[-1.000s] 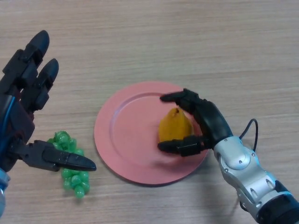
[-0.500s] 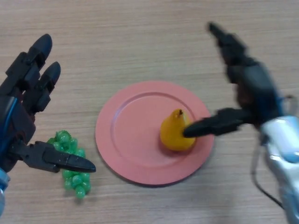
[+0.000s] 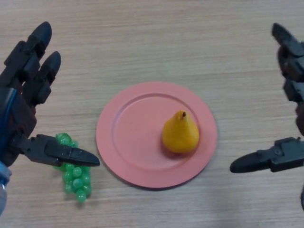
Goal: Pick up the yellow pear and place it on the plate
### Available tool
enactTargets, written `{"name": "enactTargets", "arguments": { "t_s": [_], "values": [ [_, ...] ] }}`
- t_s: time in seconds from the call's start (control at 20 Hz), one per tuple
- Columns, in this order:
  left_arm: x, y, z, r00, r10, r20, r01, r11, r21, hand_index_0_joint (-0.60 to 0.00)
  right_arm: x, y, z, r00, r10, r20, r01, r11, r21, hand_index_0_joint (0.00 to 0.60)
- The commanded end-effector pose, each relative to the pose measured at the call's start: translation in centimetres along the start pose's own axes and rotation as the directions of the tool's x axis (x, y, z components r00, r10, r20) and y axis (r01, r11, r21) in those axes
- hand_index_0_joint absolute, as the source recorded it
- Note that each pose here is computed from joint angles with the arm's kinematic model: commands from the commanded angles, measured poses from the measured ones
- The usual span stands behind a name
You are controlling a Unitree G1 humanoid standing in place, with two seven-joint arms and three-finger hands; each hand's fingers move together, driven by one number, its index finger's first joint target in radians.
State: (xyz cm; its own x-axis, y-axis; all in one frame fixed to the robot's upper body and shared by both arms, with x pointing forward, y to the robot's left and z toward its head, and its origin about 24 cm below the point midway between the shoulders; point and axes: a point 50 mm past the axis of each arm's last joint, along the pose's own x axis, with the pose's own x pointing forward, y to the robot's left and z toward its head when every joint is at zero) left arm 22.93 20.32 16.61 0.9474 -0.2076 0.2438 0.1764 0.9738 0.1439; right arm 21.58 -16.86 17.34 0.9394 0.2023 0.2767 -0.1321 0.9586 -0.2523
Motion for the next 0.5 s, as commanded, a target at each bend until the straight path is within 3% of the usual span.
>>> {"name": "enactTargets", "arguments": {
  "t_s": [0.05,0.5],
  "values": [
    [-0.1,0.3,2.7,0.987,-0.033,0.154,0.018,0.995,0.094,0.0,-0.4,-0.2,3.1,0.985,-0.023,0.172,0.026,1.0,-0.016,0.0],
    [-0.7,0.3,3.6,0.985,0.006,0.172,-0.02,0.997,0.076,0.0,-1.3,0.8,3.6,0.992,0.032,0.125,-0.034,0.999,0.019,0.0]
  ]
}}
